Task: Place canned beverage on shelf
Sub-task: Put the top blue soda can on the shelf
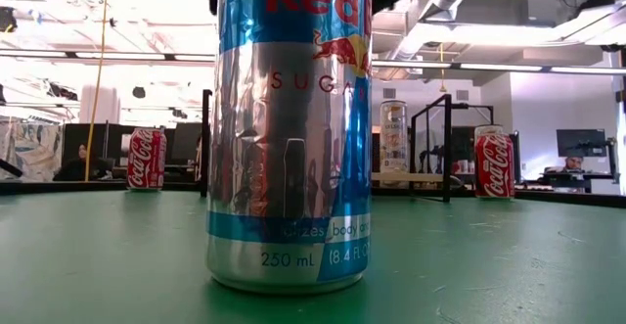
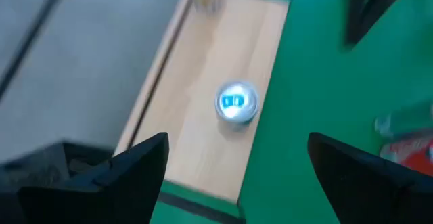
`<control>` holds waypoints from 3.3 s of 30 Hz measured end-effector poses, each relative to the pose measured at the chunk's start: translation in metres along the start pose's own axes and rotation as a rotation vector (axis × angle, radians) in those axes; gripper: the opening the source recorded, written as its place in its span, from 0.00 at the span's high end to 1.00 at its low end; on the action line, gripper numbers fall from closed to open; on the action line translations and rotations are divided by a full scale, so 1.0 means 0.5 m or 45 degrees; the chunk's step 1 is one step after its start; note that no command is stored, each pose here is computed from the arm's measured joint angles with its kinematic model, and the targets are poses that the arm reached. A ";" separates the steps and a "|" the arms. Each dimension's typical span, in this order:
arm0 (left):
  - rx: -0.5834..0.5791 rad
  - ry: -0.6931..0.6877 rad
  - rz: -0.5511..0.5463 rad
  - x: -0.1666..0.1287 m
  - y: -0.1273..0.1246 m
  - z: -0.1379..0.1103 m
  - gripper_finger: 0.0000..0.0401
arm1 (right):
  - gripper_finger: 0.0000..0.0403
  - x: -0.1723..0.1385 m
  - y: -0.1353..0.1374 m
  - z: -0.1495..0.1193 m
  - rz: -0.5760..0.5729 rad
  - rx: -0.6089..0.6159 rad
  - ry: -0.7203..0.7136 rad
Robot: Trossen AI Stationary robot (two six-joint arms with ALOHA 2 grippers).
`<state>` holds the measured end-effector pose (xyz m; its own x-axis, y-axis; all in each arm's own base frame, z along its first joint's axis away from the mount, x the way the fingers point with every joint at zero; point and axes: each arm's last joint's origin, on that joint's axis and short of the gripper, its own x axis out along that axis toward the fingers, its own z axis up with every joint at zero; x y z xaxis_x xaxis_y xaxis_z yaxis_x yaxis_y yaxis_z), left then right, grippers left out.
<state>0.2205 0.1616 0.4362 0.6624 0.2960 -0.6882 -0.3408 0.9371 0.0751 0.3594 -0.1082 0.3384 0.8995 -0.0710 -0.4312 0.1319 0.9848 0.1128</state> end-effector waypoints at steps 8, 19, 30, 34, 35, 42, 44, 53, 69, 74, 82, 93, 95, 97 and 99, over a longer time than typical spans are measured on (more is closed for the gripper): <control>-0.117 -0.392 0.036 -0.048 0.002 -0.135 0.18 | 0.94 0.123 0.000 0.018 -0.042 0.079 0.090; -0.252 -0.434 0.005 -0.008 -0.001 -0.258 0.67 | 0.94 0.234 0.003 0.014 -0.265 0.085 0.265; -0.229 -0.435 0.006 -0.007 -0.002 -0.259 1.00 | 0.94 0.256 -0.021 -0.004 -0.453 0.136 0.345; -0.230 -0.435 0.006 -0.007 -0.002 -0.259 1.00 | 0.94 0.254 -0.028 -0.007 -0.490 0.157 0.357; -0.230 -0.434 0.006 -0.007 -0.002 -0.259 1.00 | 0.94 0.253 -0.031 -0.008 -0.496 0.168 0.365; -0.248 -0.432 0.002 -0.007 -0.002 -0.260 1.00 | 0.94 0.246 -0.054 -0.014 -0.543 0.213 0.405; -0.252 -0.432 0.002 -0.007 -0.002 -0.260 1.00 | 0.94 0.245 -0.059 -0.014 -0.561 0.245 0.397; -0.250 -0.432 0.006 -0.007 -0.002 -0.260 1.00 | 0.95 0.253 -0.038 -0.004 -0.473 0.251 0.325; -0.243 -0.429 0.019 -0.007 -0.001 -0.260 1.00 | 0.95 0.248 -0.078 0.011 -0.603 0.317 0.203; -0.261 -0.420 0.013 -0.007 -0.002 -0.261 1.00 | 0.95 0.243 -0.093 0.010 -0.625 0.324 0.216; -0.273 -0.389 0.005 -0.005 -0.003 -0.265 1.00 | 0.95 0.237 -0.099 0.004 -0.676 0.319 0.265; -0.272 -0.388 0.005 -0.005 -0.003 -0.266 1.00 | 0.95 0.213 -0.127 -0.007 -0.730 0.332 0.384; -0.272 -0.388 0.005 -0.005 -0.003 -0.265 1.00 | 0.95 0.210 -0.127 -0.005 -0.730 0.321 0.386; -0.272 -0.388 0.005 -0.005 -0.003 -0.266 1.00 | 0.95 0.200 -0.129 -0.004 -0.749 0.315 0.408; -0.271 -0.388 0.005 -0.005 -0.003 -0.265 1.00 | 0.95 0.196 -0.130 -0.006 -0.763 0.314 0.428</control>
<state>0.1308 0.1349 0.3421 0.8182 0.3712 -0.4390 -0.4537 0.8859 -0.0966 0.4379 -0.1789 0.2861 0.4718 -0.4954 -0.7293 0.6872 0.7249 -0.0478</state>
